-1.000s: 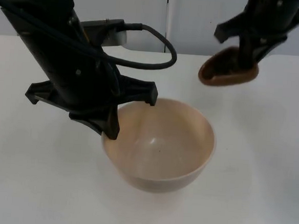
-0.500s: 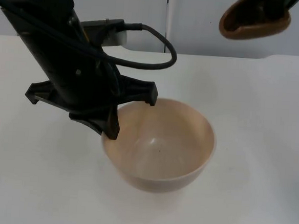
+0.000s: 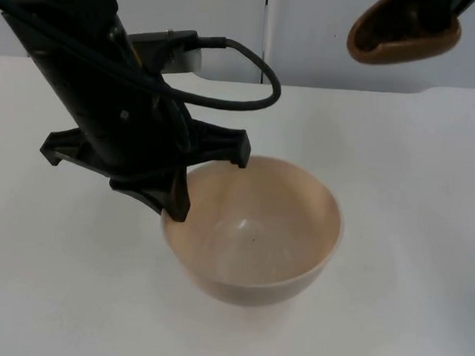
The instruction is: Pick up the bowl with the left hand and pour the coffee beans from the cup into the bowl with the right hand.
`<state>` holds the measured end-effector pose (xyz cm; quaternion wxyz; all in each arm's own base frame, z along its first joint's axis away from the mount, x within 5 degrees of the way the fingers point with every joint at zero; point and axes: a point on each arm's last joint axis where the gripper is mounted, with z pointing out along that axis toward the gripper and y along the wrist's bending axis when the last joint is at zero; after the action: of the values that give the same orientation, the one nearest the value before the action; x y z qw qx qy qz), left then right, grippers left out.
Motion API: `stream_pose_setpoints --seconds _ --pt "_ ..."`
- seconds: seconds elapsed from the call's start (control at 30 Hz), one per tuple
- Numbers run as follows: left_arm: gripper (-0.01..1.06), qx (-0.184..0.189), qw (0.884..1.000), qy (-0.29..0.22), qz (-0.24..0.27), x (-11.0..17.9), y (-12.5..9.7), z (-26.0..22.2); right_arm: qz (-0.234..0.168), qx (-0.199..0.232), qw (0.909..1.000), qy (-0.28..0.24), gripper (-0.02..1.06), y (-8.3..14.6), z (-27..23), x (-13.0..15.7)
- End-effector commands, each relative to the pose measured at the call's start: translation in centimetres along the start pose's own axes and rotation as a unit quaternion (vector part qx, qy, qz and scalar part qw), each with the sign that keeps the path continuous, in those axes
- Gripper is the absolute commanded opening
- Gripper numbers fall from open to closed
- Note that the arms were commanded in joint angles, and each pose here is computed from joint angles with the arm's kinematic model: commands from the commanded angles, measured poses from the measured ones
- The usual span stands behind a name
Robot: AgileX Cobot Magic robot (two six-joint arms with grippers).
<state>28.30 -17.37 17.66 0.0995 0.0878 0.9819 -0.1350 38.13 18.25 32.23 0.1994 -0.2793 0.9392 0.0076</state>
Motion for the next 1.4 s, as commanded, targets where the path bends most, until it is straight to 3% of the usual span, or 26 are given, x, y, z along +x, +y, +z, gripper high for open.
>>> stream_pose_setpoints --seconds 0.0,0.23,0.63,0.9,1.07,1.37 --pt "0.0 0.004 1.0 -0.015 0.001 -0.2 -0.3 -0.5 -0.017 -0.005 0.9998 -0.01 0.0 1.1 -0.8 -0.2" --pt "0.0 0.002 1.0 -0.015 0.004 -0.2 -0.2 -0.5 -0.056 -0.01 0.9983 0.008 0.0 4.0 0.0 0.2" --pt "0.0 0.001 1.0 -0.017 0.006 -0.2 -0.2 -0.5 -0.087 -0.016 0.9951 0.046 0.0 6.1 1.7 1.5" --pt "0.0 0.001 1.0 -0.017 0.006 -0.2 -0.2 -0.5 -0.152 0.062 0.9858 0.033 0.0 9.5 1.0 1.4" --pt "0.0 0.001 1.0 -0.017 0.006 -0.2 -0.2 -0.5 -0.18 0.09 0.9793 0.023 0.0 11.1 0.6 1.4" --pt "0.0 0.001 1.0 -0.016 0.006 -0.2 -0.2 -0.5 -0.216 0.16 0.9632 0.0 0.0 12.3 -0.2 1.1"
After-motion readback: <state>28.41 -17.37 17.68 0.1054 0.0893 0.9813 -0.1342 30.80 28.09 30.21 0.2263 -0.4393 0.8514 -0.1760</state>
